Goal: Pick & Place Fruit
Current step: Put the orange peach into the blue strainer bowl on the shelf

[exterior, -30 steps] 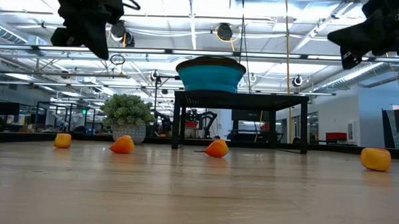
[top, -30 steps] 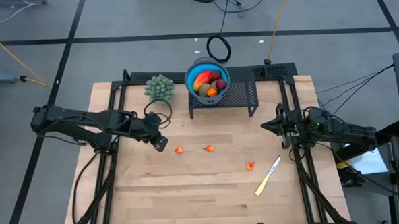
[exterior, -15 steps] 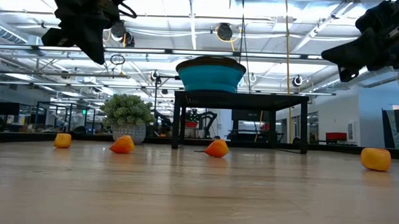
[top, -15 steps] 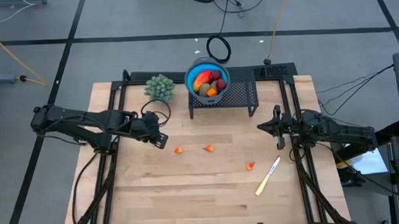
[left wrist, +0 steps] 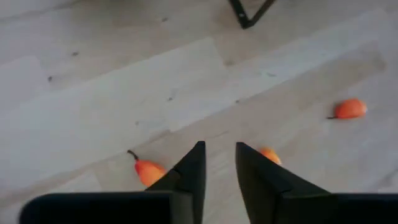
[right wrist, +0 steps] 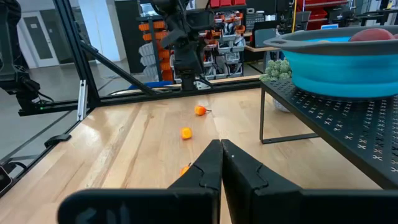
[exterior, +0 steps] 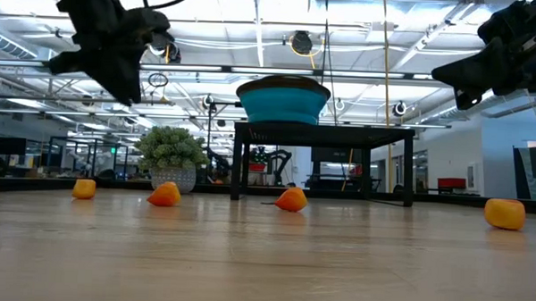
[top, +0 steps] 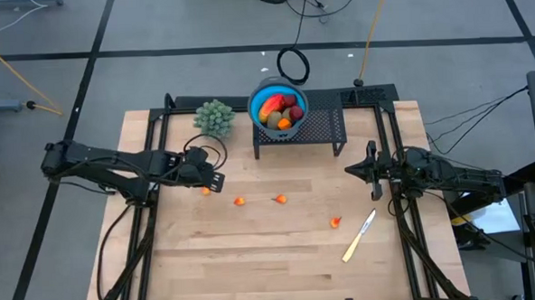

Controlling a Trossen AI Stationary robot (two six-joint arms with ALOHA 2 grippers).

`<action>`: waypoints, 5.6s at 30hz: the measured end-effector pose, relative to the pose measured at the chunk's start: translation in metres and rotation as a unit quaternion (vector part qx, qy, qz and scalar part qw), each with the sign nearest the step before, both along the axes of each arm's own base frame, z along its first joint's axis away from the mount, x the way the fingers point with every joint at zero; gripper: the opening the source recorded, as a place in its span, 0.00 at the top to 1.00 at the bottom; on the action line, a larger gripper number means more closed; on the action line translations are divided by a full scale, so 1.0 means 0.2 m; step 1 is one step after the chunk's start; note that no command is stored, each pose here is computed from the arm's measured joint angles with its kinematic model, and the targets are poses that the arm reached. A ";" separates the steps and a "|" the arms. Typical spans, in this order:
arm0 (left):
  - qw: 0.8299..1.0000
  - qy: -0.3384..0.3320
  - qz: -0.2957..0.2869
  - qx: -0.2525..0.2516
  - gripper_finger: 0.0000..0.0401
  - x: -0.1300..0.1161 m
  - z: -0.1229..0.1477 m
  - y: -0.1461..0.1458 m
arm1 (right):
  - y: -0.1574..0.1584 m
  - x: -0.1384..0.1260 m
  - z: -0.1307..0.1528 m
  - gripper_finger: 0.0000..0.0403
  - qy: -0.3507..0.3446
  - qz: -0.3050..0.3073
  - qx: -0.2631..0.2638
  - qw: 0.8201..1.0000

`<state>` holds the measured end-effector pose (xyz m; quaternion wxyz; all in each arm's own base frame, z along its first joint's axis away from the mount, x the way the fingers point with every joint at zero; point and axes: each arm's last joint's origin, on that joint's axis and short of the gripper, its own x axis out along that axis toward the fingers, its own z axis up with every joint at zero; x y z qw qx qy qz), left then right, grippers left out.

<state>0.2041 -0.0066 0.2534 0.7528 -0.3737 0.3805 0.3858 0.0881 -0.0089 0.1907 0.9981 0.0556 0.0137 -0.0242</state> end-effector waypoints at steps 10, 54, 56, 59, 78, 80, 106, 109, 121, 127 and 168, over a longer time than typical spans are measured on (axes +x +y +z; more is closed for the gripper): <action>0.998 0.034 0.033 -0.049 0.47 -0.05 -0.14 -0.01 | 0.00 0.00 0.00 1.00 0.000 0.000 0.000 1.000; 0.973 0.091 0.185 -0.108 0.22 -0.04 -0.61 -0.01 | 0.00 0.00 0.00 1.00 0.000 -0.002 0.000 1.000; 0.970 0.086 0.199 -0.109 0.22 -0.04 -0.61 -0.01 | 0.00 0.00 0.00 1.00 0.000 -0.002 0.000 1.000; 0.967 0.077 0.215 -0.109 0.22 -0.05 -0.61 -0.01 | 0.00 0.00 0.00 1.00 0.000 -0.002 0.000 1.000; 0.965 0.084 0.227 -0.105 0.56 -0.06 -0.61 -0.01 | 0.00 0.00 0.00 1.00 0.001 -0.002 -0.022 1.000; 0.965 0.084 0.227 -0.103 0.61 -0.06 -0.61 -0.01 | 0.00 0.00 0.00 1.00 0.002 -0.002 -0.022 1.000; 0.976 -0.101 -0.189 0.042 0.75 0.29 -0.35 -0.04 | 0.00 0.00 0.00 1.00 0.002 -0.002 -0.022 1.000; 0.954 -0.162 -0.235 0.092 0.75 0.34 -0.29 -0.05 | 0.00 0.00 0.00 1.00 0.002 -0.002 -0.022 1.000; 0.749 -0.478 -0.390 0.242 0.75 0.45 0.05 -0.10 | 0.00 0.00 0.00 1.00 0.002 0.000 -0.022 1.000; 0.623 -0.597 -0.426 0.272 0.75 0.41 0.19 -0.12 | 0.00 0.00 0.00 1.00 0.002 0.000 -0.022 1.000; 0.811 -0.544 -0.146 0.158 0.75 0.46 0.15 0.19 | 0.00 0.00 0.00 1.00 0.002 -0.001 -0.036 0.999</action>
